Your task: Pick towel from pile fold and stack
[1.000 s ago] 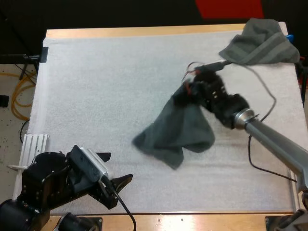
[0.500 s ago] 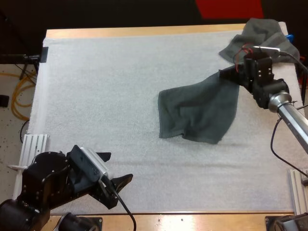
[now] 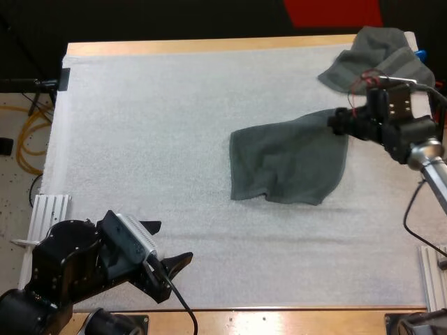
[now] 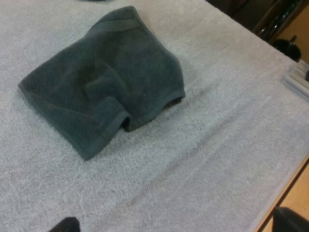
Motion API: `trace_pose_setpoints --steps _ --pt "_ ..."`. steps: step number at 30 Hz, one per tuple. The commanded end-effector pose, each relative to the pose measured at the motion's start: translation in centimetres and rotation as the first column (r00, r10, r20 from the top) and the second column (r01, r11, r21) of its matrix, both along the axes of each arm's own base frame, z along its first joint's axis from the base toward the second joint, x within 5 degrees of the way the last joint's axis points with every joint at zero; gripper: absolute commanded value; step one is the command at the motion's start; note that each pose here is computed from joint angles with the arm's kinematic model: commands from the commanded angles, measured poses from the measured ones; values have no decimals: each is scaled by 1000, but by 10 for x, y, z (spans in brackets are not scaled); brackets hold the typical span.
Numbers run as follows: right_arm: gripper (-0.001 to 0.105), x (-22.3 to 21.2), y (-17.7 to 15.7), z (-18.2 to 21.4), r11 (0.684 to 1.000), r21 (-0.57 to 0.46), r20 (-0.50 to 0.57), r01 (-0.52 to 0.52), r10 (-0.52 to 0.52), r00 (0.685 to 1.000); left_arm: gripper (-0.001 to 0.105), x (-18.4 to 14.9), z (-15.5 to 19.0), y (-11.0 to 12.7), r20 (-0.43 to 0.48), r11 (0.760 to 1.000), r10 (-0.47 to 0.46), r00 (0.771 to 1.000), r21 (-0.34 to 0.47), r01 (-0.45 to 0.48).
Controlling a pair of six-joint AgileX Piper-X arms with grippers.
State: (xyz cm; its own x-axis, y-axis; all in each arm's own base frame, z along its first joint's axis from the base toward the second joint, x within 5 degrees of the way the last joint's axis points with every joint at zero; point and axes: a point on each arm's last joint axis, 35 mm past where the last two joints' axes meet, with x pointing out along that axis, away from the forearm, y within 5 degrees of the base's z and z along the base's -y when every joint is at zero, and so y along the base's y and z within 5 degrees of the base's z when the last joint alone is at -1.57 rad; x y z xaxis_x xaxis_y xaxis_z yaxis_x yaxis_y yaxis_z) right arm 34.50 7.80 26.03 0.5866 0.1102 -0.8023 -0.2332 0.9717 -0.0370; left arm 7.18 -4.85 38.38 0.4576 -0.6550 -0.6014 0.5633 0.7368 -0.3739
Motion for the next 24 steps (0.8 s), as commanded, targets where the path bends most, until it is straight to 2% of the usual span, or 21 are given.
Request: trace_pose_setpoints --steps 1,5,10,13,16,18,24 --pt "64 -9 -2 9 1000 6 -33 -20 21 999 74 1 0 -1 -8 1000 -1 1000 -3 1" --pt "64 -41 -8 11 999 2 -176 -34 34 984 74 1 0 -1 -8 1000 -1 1000 -3 1" --pt "64 -72 -15 -12 1000 10 -209 -10 11 978 74 1 0 -1 -8 1000 -1 1000 -3 1" --pt "64 -85 -15 -33 992 121 -226 27 2 974 74 1 0 -1 -8 1000 -1 1000 -3 1" --pt "64 -92 -12 -56 964 254 -273 73 -1 962 74 1 0 -1 -8 1000 -1 1000 -3 1" --pt "64 -91 -10 -71 933 333 -285 135 -37 958 74 1 0 -1 -8 1000 -1 1000 -3 1" --pt "64 -81 -6 -100 870 432 -336 238 -90 938 74 1 0 -1 -8 1000 -1 1000 -3 1"
